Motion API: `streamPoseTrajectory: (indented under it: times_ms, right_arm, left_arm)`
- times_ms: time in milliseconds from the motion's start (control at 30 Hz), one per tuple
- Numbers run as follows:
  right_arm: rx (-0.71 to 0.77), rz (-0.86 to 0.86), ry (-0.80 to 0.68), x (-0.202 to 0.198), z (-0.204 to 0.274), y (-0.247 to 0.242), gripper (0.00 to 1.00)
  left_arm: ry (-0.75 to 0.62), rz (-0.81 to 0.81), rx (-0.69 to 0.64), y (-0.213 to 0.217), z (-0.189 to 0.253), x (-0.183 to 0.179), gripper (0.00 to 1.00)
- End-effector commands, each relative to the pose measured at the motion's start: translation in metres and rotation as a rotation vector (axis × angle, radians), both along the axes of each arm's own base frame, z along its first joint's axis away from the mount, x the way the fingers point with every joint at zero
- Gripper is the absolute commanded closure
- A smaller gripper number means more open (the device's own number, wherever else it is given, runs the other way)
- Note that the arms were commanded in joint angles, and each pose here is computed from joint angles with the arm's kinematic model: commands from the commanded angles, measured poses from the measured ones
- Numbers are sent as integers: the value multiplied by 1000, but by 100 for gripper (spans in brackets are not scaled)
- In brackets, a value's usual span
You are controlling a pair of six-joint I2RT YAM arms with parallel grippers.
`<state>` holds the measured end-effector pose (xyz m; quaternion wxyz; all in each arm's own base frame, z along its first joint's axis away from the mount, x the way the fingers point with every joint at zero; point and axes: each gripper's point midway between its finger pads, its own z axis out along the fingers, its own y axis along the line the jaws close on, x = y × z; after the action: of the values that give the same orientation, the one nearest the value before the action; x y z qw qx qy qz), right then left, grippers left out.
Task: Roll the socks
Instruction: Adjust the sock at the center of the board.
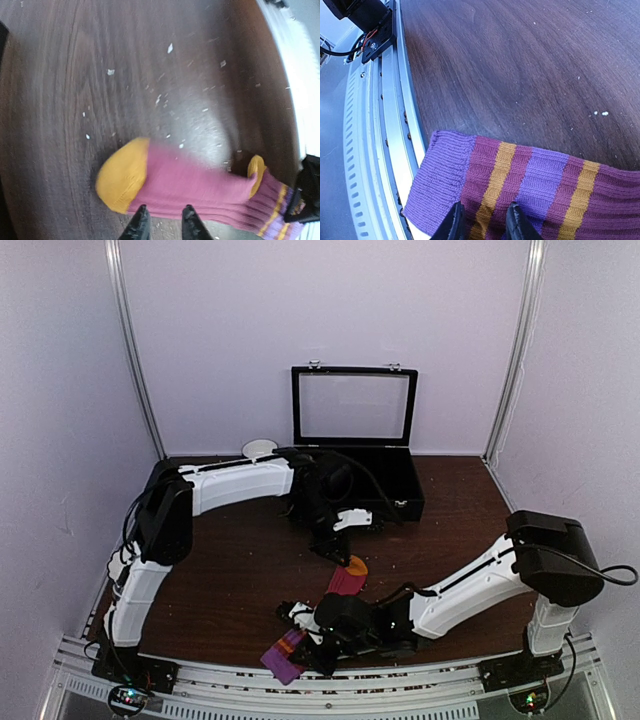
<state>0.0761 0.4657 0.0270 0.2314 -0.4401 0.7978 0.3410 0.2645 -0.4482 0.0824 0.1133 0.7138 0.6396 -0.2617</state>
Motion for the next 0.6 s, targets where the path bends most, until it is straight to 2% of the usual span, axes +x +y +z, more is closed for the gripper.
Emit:
streamPoseTrajectory:
  times_ms: [0,33,67,100,267,400,500,567]
  right_arm:
    - [-162,25,60,-16,-44,-24,71]
    - [-158,27,60,-15,-43,-23,71]
    - [-154,28,59,-15,-42,-22,71]
    - [-151,26,58,-14,-42,-21,71]
    - [-128,2,54,-11,-35,-22,72]
    - [-68,-42,55,-5,-19,-29,70]
    - [15,-106,42,9,7,-43,64]
    - [56,-163,5,25,30,-53,57]
  left_arm:
    - [-64,63,10,-3,6,12,69]
    - [-49,53,-4,-2,11,7,62]
    - [-30,37,-27,-1,18,0,21]
    - [-7,21,-52,-1,26,-7,4]
    - [63,-18,-131,10,62,-30,2]
    - [56,39,-135,34,73,-13,2]
    - [10,67,-93,60,66,2,2]
    - [-6,86,-82,76,66,5,2]
